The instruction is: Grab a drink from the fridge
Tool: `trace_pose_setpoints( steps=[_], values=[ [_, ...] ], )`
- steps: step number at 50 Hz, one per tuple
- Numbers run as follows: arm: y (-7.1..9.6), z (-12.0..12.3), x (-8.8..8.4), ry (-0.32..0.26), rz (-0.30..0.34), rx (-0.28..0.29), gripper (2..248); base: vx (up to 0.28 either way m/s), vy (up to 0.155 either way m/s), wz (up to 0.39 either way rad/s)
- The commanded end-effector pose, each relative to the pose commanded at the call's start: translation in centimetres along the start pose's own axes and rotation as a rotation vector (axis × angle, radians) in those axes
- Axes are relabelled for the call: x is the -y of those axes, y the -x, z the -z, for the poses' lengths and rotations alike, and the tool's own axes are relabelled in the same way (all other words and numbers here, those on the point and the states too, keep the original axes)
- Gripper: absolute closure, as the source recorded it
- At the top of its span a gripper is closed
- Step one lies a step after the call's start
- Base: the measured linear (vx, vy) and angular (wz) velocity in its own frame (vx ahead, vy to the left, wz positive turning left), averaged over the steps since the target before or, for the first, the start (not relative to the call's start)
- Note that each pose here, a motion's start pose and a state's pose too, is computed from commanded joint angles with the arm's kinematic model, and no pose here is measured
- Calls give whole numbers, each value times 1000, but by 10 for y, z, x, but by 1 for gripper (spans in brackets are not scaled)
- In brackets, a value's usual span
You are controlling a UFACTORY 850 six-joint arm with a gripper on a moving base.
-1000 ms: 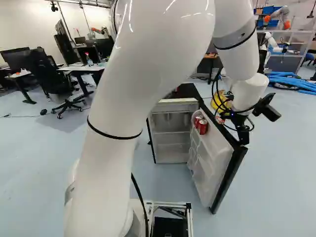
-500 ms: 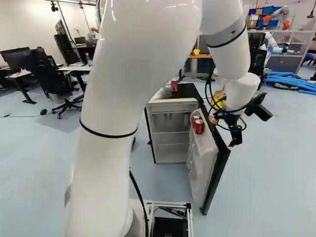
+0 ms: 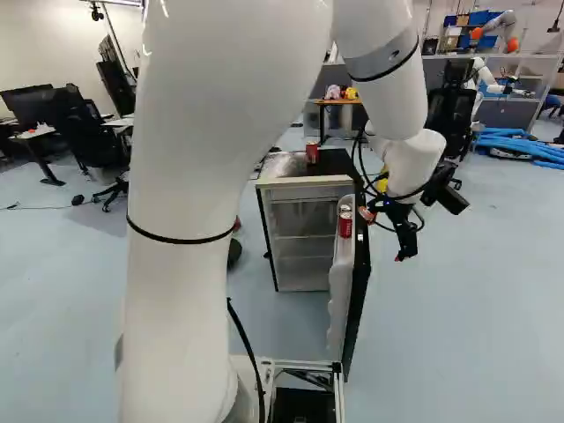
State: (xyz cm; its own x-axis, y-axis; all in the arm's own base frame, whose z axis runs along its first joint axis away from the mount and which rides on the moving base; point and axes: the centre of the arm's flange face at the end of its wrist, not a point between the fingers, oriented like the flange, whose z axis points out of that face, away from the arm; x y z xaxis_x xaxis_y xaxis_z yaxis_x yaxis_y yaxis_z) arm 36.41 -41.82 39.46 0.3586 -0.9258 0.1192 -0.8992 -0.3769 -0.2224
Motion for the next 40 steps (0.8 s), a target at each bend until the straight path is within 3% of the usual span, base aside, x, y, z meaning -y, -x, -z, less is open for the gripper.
trace_pose_setpoints(
  steps=[40],
  values=[
    [53,0,30,-2,81,-11,3,0,0,0]
  ],
)
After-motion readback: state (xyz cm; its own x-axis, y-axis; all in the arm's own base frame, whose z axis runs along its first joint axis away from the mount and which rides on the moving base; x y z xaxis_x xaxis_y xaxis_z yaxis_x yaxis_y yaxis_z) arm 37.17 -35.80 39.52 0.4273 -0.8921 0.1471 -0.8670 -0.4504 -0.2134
